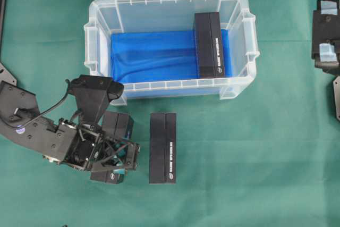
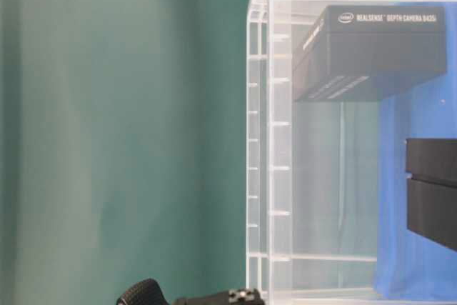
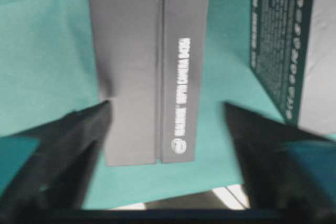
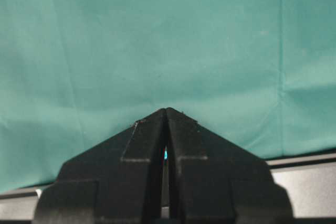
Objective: Take the box out of the case with the left arm.
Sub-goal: 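Carry the box forward and lower it onto the table left of the first box, then open the left gripper, release the box, and retract the arm left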
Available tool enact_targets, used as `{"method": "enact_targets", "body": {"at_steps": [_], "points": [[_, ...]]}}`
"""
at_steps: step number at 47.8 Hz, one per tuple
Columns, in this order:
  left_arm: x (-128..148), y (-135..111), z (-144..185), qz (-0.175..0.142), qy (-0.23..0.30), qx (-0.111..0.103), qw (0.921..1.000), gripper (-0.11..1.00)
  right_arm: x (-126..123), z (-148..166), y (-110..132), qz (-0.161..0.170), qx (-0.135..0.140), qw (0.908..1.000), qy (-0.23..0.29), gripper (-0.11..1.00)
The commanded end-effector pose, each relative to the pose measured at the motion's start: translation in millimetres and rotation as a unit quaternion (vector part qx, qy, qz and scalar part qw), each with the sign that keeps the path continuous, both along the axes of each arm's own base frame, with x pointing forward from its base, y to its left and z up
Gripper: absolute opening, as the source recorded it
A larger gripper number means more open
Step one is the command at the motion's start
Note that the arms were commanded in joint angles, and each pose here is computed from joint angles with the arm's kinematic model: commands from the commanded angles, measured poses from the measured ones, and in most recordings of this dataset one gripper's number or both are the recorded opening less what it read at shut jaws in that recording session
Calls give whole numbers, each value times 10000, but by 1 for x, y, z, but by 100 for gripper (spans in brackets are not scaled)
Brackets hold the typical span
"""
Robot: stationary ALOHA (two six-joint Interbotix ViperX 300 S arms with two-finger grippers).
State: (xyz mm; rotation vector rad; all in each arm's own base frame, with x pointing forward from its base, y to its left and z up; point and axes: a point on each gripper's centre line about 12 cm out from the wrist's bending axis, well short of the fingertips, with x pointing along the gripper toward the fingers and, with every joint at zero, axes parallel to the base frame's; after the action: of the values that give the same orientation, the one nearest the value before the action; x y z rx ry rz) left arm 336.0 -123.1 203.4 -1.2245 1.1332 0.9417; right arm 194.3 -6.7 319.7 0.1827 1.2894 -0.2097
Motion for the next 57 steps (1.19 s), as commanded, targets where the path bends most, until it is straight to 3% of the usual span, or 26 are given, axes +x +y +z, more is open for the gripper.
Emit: {"method": "enact_targets", "body": {"at_steps": [1,6,22,32,47,57], "points": [[2,-5,19,-119,-288,-80,9995,88,1,4,0,9,0,10000,-77,-1],[2,-5,19,-216,-292,-58,9993,100,1,4,0,9,0,10000,-77,-1],[4,-5,25,-210,-368,-97,9991,100,1,2,0,9,0,10000,-46,-1],[3,-2,56,-137,-676,-235,9973,100,1,3,0,9,0,10000,-61,-1],[-15,7,110,-71,-723,-244,9971,100,1,2,0,10,7,10000,-46,-1],[-18,8,116,-89,-642,-174,9977,99,1,2,0,10,7,10000,-46,-1]]}}
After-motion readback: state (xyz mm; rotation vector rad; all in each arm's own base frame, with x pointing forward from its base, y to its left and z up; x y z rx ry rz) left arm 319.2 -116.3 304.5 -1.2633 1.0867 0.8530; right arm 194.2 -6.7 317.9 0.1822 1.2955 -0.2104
